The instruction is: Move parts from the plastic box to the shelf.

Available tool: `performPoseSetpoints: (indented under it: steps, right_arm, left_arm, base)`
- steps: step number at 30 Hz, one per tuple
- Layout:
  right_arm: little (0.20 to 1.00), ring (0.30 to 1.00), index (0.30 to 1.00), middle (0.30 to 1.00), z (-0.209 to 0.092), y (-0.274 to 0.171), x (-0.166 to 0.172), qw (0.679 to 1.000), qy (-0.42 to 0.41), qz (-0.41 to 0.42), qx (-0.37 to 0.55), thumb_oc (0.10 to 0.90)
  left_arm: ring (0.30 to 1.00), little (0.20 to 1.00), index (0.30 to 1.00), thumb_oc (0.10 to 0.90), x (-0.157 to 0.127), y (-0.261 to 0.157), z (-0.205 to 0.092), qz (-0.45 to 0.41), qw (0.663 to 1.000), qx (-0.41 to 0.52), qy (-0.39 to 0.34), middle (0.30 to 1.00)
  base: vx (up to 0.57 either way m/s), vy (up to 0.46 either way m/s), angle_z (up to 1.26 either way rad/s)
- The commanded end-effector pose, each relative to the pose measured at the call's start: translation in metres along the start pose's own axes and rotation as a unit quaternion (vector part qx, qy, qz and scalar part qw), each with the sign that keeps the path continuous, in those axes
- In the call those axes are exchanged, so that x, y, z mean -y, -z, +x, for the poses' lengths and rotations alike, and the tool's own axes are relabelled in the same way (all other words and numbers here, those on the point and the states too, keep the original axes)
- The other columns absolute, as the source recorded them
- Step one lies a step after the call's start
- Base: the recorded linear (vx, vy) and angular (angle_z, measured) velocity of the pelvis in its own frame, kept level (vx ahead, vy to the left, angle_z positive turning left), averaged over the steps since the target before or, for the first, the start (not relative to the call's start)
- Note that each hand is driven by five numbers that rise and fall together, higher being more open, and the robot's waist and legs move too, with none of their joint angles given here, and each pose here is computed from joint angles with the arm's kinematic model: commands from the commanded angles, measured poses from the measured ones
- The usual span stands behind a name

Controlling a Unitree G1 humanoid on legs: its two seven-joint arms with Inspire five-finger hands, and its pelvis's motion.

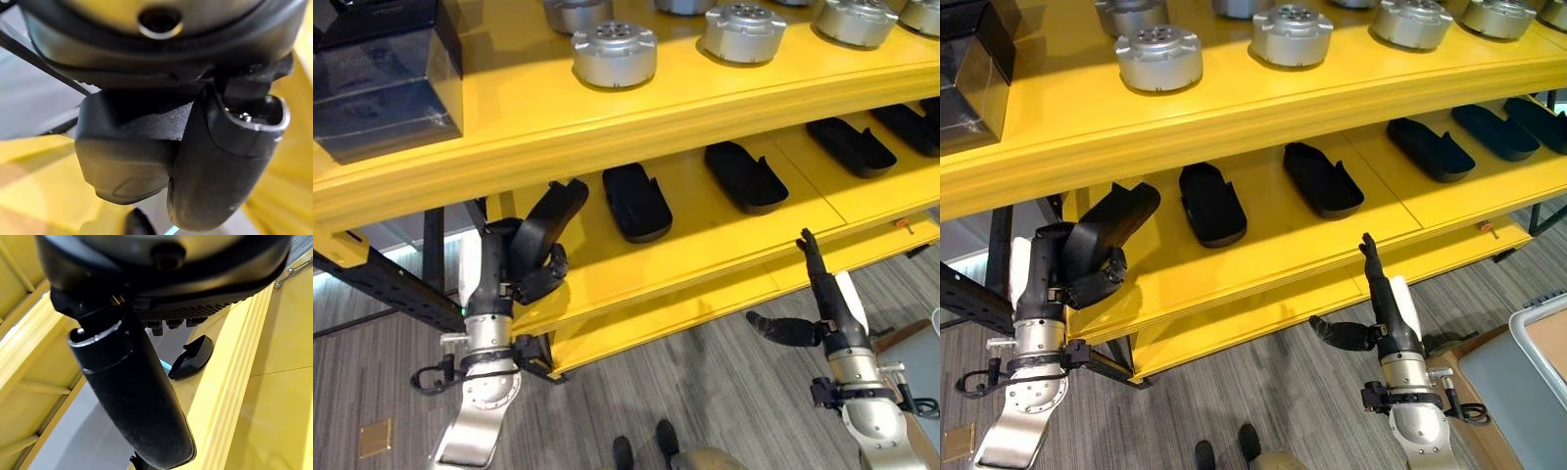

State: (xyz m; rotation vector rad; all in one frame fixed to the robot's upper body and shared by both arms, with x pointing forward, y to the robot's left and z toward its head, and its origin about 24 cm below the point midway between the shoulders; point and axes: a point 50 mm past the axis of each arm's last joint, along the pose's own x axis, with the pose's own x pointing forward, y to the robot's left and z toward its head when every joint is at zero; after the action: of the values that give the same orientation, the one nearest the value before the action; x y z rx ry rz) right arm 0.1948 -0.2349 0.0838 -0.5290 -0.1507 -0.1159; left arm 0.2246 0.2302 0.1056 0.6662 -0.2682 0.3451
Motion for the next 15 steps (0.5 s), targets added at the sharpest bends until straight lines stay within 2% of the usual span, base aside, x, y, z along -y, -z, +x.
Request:
performPoseSetpoints:
  steps: [1, 2, 5, 9, 12, 13, 15]
  right_arm:
    - [1.0, 1.0, 1.0, 1.0, 0.014, -0.024, 0.022, 0.994, 0.063, -0.007, 0.087, 0.9]
    - [1.0, 1.0, 1.0, 1.0, 0.014, -0.024, 0.022, 0.994, 0.063, -0.007, 0.087, 0.9]
    - [1.0, 1.0, 1.0, 1.0, 0.017, -0.021, 0.022, 0.995, 0.062, -0.007, 0.08, 0.9]
    - [1.0, 1.0, 1.0, 1.0, 0.018, -0.018, 0.022, 0.996, 0.057, -0.013, 0.068, 0.9]
    - [1.0, 1.0, 1.0, 1.0, 0.018, -0.016, 0.021, 0.996, 0.054, -0.015, 0.064, 0.9]
    - [1.0, 1.0, 1.0, 1.0, 0.019, -0.015, 0.022, 0.997, 0.054, -0.017, 0.058, 0.9]
    - [1.0, 1.0, 1.0, 1.0, 0.021, -0.014, 0.023, 0.997, 0.051, -0.021, 0.053, 0.9]
  left_arm:
    - [0.3, 0.3, 0.3, 0.4, -0.03, -0.022, 0.025, 0.1, 0.986, 0.113, -0.067, 0.3]
    - [0.3, 0.3, 0.3, 0.4, -0.03, -0.022, 0.025, 0.1, 0.986, 0.114, -0.067, 0.3]
    - [0.3, 0.3, 0.3, 0.4, -0.023, -0.004, 0.028, 0.193, 0.977, 0.09, -0.023, 0.3]
    - [0.3, 0.3, 0.3, 0.4, -0.02, 0.007, 0.03, 0.273, 0.959, 0.078, 0.004, 0.3]
    - [0.3, 0.3, 0.3, 0.4, -0.02, 0.011, 0.03, 0.291, 0.954, 0.074, 0.01, 0.3]
    - [0.3, 0.3, 0.3, 0.4, -0.021, 0.018, 0.033, 0.341, 0.938, 0.059, 0.023, 0.3]
    - [0.3, 0.3, 0.3, 0.4, -0.021, 0.023, 0.034, 0.361, 0.931, 0.049, 0.029, 0.3]
  base:
    - [0.0, 0.0, 0.0]
    - [0.0, 0.0, 0.0]
    - [0.0, 0.0, 0.0]
    - [0.0, 0.0, 0.0]
    - [0.0, 0.0, 0.0]
    - [0.0, 0.0, 0.0]
    - [0.0, 0.001, -0.02]
